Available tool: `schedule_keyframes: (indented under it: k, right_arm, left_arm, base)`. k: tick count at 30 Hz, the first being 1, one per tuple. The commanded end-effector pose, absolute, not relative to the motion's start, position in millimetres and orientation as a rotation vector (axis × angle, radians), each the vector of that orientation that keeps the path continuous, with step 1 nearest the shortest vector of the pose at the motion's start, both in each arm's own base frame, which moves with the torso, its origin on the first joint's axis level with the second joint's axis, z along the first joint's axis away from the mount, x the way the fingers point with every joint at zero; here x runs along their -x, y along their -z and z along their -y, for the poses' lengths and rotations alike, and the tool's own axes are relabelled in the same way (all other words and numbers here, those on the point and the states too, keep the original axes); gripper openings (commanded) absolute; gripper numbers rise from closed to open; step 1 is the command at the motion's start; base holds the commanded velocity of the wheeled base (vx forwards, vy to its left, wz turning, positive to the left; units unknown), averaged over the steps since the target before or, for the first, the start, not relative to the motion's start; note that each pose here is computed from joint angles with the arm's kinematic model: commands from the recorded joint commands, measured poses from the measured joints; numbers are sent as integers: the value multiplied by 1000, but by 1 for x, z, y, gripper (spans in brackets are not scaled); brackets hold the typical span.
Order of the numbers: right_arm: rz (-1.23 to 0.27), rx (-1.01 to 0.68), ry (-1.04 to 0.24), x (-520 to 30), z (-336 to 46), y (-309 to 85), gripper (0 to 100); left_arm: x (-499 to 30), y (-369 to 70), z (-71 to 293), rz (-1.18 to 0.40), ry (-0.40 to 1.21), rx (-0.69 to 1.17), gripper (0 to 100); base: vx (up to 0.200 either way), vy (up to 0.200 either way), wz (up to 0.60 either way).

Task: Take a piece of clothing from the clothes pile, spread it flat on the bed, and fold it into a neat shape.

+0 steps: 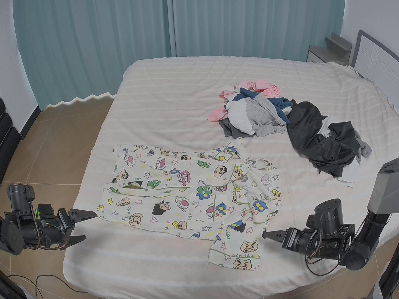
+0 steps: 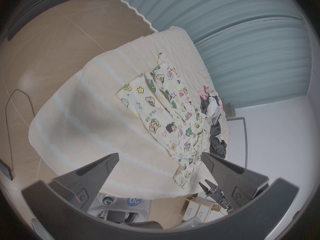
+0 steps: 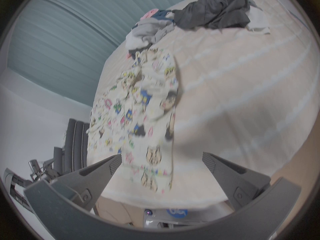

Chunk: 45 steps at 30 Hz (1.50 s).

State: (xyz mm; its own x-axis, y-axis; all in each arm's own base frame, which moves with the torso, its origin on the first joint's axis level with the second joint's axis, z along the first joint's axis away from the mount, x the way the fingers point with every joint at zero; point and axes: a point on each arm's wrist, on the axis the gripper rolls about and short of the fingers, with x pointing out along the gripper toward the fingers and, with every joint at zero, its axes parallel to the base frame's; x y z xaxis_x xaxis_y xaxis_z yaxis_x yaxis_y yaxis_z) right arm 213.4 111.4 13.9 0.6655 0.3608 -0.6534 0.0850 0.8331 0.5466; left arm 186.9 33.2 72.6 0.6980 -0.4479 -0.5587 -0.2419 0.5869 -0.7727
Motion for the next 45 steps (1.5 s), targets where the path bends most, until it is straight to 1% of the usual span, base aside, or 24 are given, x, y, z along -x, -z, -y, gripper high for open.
schedule_keyframes:
  k: [1, 4, 10, 15, 19, 25, 32, 41, 42, 45]
  right_arm:
    - [-922, -554, -202, -201, -128, -1, 100]
    - [-960, -523, -221, -199, -140, 13, 100]
    - [-946, -521, -233, -212, -152, 34, 100]
    - [-890, -542, -234, -230, -160, 33, 100]
    - [-874, -549, -245, -236, -164, 32, 100]
    - [-906, -531, -221, -246, -168, 36, 100]
    - [-879, -542, -238, -263, -181, 28, 100]
    - [-918, -509, -255, -259, -196, 37, 100]
    - [-914, -506, -247, -259, -195, 36, 0]
    - [-893, -494, -215, -259, -193, 36, 0]
  left_arm:
    - [-187, -70, -33, -831, 132, 968, 100]
    - [-188, -69, -34, -833, 133, 967, 100]
    - [-188, -69, -34, -835, 134, 966, 100]
    - [-188, -69, -34, -835, 133, 966, 100]
    - [-188, -69, -34, -834, 133, 964, 100]
    - [-190, -67, -34, -842, 130, 964, 100]
    - [-190, -67, -34, -839, 131, 963, 100]
    - [-191, -68, -34, -836, 130, 962, 100]
    - [-191, -68, -34, -836, 130, 962, 100]
    - [-191, -68, -34, -836, 130, 962, 100]
  base:
    - [0, 0, 0]
    - [0, 0, 0]
    - [0, 0, 0]
    - [0, 0, 0]
    - [0, 0, 0]
    - [0, 0, 0]
    - [0, 0, 0]
    - [0, 0, 0]
    - [0, 0, 0]
    - [0, 0, 0]
